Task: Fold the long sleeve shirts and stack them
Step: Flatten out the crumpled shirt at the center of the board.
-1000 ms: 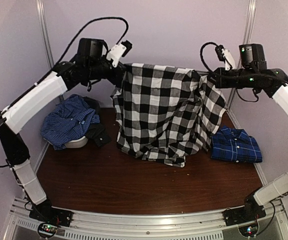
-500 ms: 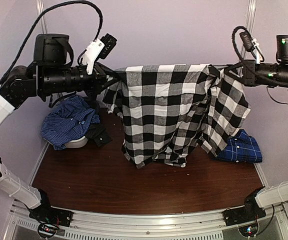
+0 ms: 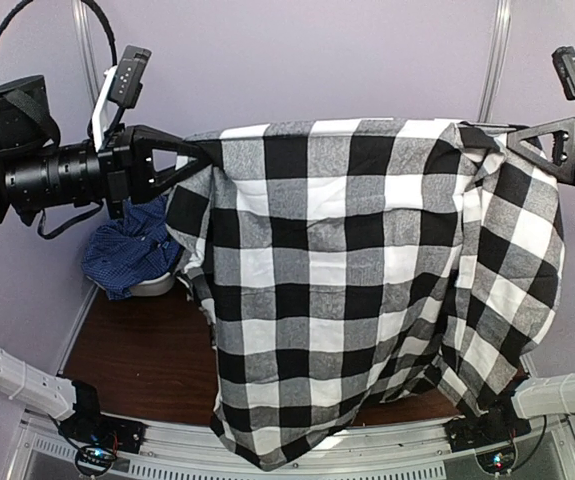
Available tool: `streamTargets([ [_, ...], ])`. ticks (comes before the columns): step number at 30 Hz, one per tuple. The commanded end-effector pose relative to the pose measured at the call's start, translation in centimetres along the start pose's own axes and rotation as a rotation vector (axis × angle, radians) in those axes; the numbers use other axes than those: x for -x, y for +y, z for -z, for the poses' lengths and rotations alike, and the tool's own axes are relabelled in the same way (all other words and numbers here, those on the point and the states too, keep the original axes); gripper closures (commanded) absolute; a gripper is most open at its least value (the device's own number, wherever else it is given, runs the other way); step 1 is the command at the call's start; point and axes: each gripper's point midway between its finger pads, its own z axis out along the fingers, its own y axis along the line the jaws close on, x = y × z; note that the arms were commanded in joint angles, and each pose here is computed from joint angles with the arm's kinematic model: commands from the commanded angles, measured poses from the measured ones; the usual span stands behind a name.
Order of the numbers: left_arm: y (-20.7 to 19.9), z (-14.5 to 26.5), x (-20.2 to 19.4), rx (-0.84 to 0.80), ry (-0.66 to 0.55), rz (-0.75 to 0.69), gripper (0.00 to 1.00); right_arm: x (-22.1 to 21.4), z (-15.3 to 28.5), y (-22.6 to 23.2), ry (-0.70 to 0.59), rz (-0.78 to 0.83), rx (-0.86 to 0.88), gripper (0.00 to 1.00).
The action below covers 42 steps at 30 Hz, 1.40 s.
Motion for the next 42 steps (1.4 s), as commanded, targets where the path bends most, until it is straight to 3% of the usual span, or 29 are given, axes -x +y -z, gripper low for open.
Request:
streamTargets([
  [1, 6.2, 6.9, 4.1, 0.384, -0.121, 0.021, 1.00, 3.5, 2.6, -3.4, -0.189, 0.003, -0.278, 1.00],
  [8, 14.7, 7.7, 6.4, 0.877, -0.093, -0.024, 1.00, 4.3, -0.3, -12.9, -0.154, -0.016, -0.637, 1.00],
  [12, 20.6, 5.8, 5.1, 0.907, 0.001, -0.008, 1.00, 5.4, -2.5, -15.8, -0.136, 0.015, -0.702, 1.00],
  [15, 22.7, 3.1, 4.0, 0.884, 0.060, -0.025, 1.00, 6.7, -4.0, -16.6, -0.124, 0.050, -0.702, 1.00],
  [18, 22.1, 1.8, 5.3, 0.811, 0.047, -0.038, 1.00, 7.9, -4.9, -15.5, -0.119, 0.069, -0.637, 1.00],
  [23, 16.8, 4.2, 6.7, 0.623, -0.025, -0.046, 1.00, 7.2, -3.9, -11.9, -0.122, 0.056, -0.498, 1.00],
  [29, 8.3, 10.2, 8.0, 0.364, -0.194, -0.020, 1.00, 6.6, -0.1, -1.4, -0.182, 0.032, -0.111, 1.00],
  [33, 4.7, 12.8, 8.0, 0.248, -0.262, -0.002, 1.00, 6.7, 3.5, 4.2, -0.248, 0.016, 0.065, 1.00],
  [38, 4.2, 13.5, 7.2, 0.239, -0.269, 0.008, 1.00, 6.3, 5.4, 5.6, -0.285, -0.010, 0.087, 1.00],
  [42, 8.1, 13.2, 6.8, 0.430, -0.240, 0.032, 1.00, 6.3, 4.6, 2.3, -0.287, -0.031, -0.063, 1.00],
])
